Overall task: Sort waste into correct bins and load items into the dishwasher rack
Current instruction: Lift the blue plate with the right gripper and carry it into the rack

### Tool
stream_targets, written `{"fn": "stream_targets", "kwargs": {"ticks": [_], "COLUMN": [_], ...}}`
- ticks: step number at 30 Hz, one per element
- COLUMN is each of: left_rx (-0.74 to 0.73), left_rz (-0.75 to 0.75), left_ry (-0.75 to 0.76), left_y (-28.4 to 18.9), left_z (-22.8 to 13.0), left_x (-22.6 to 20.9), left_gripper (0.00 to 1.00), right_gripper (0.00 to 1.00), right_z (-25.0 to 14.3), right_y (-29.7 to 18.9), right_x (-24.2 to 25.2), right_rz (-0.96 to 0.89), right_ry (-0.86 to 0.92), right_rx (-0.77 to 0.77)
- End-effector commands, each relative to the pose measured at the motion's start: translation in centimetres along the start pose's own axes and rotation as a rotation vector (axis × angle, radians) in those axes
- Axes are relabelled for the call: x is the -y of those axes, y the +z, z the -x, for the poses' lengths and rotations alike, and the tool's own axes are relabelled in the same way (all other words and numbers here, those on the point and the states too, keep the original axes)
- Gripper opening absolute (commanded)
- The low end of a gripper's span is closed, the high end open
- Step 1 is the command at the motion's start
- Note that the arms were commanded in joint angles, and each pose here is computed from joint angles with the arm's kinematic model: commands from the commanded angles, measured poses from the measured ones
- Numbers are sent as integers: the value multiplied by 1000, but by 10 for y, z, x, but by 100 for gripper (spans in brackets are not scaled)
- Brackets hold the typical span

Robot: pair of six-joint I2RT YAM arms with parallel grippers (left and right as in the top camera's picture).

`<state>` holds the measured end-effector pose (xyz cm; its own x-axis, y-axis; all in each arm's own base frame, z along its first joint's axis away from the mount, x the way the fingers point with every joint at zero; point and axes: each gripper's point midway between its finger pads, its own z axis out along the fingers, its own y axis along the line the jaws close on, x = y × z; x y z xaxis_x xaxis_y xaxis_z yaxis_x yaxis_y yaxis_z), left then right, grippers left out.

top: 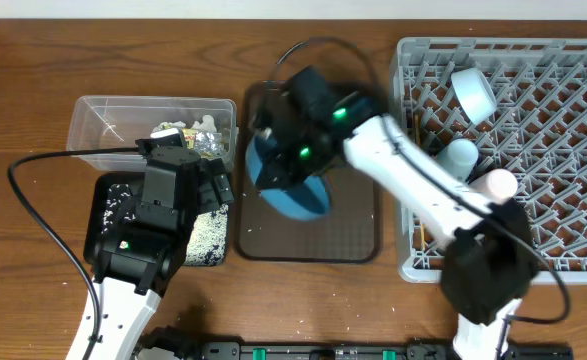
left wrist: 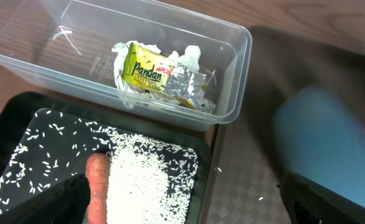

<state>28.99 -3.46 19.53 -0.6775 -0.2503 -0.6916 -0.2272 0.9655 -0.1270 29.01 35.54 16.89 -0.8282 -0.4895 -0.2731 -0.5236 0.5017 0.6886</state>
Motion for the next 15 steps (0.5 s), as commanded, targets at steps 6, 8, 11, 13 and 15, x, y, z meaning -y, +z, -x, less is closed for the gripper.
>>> {"fn": "stream_targets", "kwargs": {"ticks": [6,8,11,13,15], "left_rx": [3,3,3,3,3], "left_rz": [23,23,23,23,23], "left_ry": [16,16,16,16,16], "left_y": [1,1,1,1,1], "left_z": [1,1,1,1,1], "left_x": [-4,-4,-4,-4,-4], "left_gripper": [100,100,100,100,100], "right_gripper": [1,1,1,1,1], "right_z": [20,15,9,4,-3], "right_y": [-163,-190,-226,-248,-272], "right_x": [-20,-14,3,20,36], "right_rz": [111,120,130,128,112], "right_ry": [-167,-181,-177,-161,-161], "right_rx": [337,392,468,520,579]}}
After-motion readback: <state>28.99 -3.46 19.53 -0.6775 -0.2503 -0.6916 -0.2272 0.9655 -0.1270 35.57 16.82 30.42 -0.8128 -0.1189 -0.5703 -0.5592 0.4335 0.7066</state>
